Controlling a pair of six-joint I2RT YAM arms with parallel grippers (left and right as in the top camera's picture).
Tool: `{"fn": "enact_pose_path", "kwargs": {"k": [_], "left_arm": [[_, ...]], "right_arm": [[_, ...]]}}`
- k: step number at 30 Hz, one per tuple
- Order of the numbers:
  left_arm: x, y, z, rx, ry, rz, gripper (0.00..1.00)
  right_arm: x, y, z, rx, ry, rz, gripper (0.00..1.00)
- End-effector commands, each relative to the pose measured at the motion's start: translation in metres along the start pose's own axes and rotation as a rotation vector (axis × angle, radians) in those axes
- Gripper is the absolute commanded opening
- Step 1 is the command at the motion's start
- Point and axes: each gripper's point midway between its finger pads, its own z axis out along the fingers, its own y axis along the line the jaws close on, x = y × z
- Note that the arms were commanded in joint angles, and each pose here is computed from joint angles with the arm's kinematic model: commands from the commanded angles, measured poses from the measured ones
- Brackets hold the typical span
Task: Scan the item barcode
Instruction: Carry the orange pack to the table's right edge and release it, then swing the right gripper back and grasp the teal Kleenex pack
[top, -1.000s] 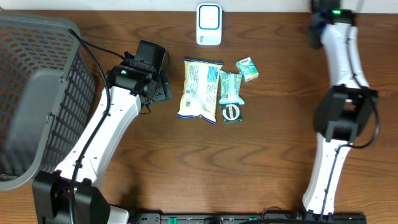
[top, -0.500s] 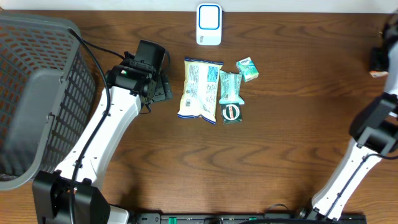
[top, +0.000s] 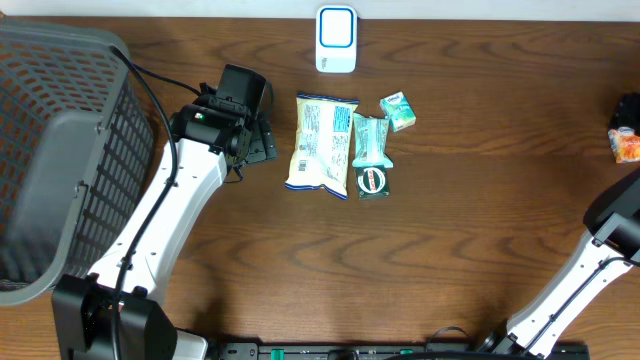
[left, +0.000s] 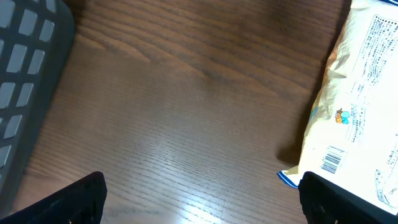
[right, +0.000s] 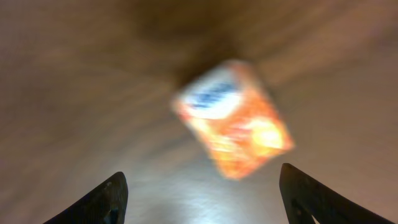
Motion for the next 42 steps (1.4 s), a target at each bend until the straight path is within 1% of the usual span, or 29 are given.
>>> {"fn": "enact_pose_path", "kwargs": {"k": [1, 4, 6, 9, 10, 11, 12, 17, 19, 21, 23, 24, 25, 27, 31, 33, 39, 42], "left_arm": [[-0.003, 0.003, -0.004, -0.011, -0.015, 0.002, 0.98], [-0.003, 0.003, -0.004, -0.011, -0.015, 0.002, 0.98], [-0.003, 0.003, -0.004, -0.011, -0.015, 0.002, 0.98], [-0.003, 0.003, -0.004, -0.011, -0.015, 0.002, 0.97], [-0.003, 0.003, -0.004, -0.011, -0.015, 0.002, 0.98], [-0.003, 0.003, -0.004, -0.011, -0.015, 0.002, 0.98], [-0.003, 0.003, -0.004, -0.011, -0.015, 0.002, 0.98], [-0.003, 0.003, -0.004, -0.011, -0.015, 0.002, 0.98], [-0.003, 0.003, -0.004, -0.011, -0.015, 0.002, 0.98], [-0.003, 0.003, -0.004, -0.011, -0.015, 0.002, 0.98], [-0.003, 0.003, -0.004, -0.011, -0.015, 0.002, 0.98], [-0.003, 0.003, -0.004, -0.011, -0.015, 0.002, 0.98], [-0.003, 0.003, -0.004, -0.011, -0.015, 0.002, 0.97], [-0.003, 0.003, -0.004, -0.011, -0.015, 0.002, 0.98], [-0.003, 0.003, -0.004, -0.011, -0.015, 0.002, 0.98], [-0.003, 0.003, -0.004, -0.011, -0.015, 0.002, 0.98], [-0.003, 0.003, -0.004, -0.011, -0.015, 0.002, 0.98], [-0.003, 0.003, -0.004, -0.011, -0.015, 0.002, 0.98]], "right_arm": [[-0.014, 0.073, -0.018, -0.355, -0.063, -0.005, 0.72], [-0.015, 0.115, -0.032, -0.54, -0.075, -0.03, 0.71], [-0.012, 0.14, -0.041, -0.626, -0.062, -0.05, 0.71], [-0.002, 0.167, -0.045, -0.659, -0.021, -0.082, 0.73], [0.002, 0.176, -0.046, -0.665, -0.006, -0.095, 0.75], [0.007, 0.188, -0.047, -0.672, 0.016, -0.112, 0.8], [0.012, 0.198, -0.048, -0.678, 0.035, -0.127, 0.82], [0.031, 0.255, -0.053, -0.706, 0.078, -0.228, 0.81], [0.038, 0.278, -0.052, -0.702, 0.083, -0.281, 0.78], [0.045, 0.299, -0.05, -0.68, 0.081, -0.334, 0.78], [0.053, 0.319, -0.045, -0.634, 0.078, -0.394, 0.82], [0.057, 0.327, -0.042, -0.607, 0.074, -0.421, 0.88], [0.06, 0.334, -0.039, -0.578, 0.07, -0.445, 0.92], [0.068, 0.348, -0.03, -0.521, 0.064, -0.494, 0.93], [0.085, 0.368, -0.013, -0.454, 0.059, -0.562, 0.9], [0.092, 0.375, -0.003, -0.425, 0.053, -0.588, 0.85], [0.12, 0.393, 0.013, -0.425, 0.086, -0.636, 0.89], [0.128, 0.398, 0.013, -0.447, 0.102, -0.642, 0.91]]}}
